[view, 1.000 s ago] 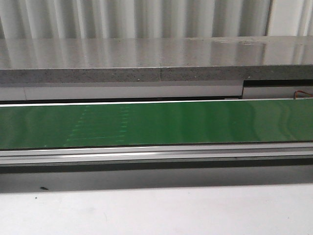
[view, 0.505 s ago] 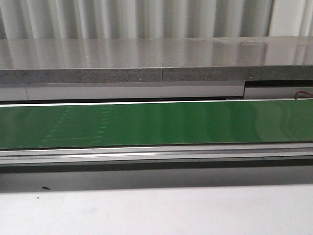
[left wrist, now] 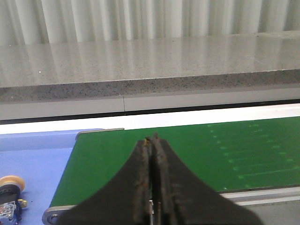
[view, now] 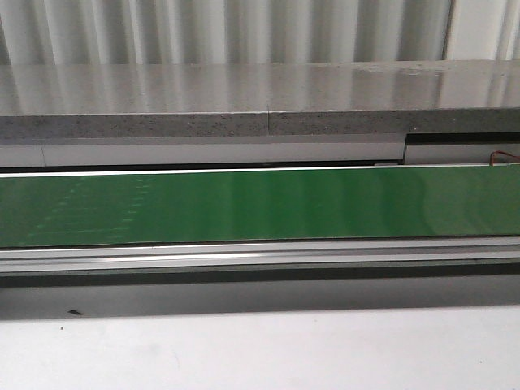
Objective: Move button from right to left
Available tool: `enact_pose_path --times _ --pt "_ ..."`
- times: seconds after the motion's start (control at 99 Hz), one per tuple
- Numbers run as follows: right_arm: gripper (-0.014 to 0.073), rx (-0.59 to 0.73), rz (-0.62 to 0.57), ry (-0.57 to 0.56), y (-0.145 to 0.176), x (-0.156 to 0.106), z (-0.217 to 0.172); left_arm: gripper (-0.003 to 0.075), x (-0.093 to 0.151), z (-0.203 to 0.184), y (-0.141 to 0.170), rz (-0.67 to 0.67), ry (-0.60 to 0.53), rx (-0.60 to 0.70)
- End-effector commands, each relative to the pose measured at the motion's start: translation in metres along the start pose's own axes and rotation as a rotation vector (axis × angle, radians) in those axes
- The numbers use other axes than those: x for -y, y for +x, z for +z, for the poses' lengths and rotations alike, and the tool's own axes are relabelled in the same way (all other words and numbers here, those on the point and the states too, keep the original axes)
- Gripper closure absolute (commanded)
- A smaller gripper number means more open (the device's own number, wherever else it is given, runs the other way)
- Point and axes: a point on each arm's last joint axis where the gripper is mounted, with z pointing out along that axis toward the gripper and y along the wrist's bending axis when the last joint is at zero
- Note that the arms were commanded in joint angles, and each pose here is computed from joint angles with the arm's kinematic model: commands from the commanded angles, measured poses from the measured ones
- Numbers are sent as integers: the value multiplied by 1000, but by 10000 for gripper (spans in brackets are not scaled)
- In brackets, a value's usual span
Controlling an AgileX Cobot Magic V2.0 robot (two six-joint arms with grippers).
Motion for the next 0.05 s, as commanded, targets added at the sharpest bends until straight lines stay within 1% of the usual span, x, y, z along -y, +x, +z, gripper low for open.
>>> enact_pose_path --times 0.0,0.04 --pt "663 124 -14 9 -15 1 -3 741 1 -1 4 -5 7 72" --pt "663 124 -14 9 -15 1 -3 741 1 -1 4 -5 7 72"
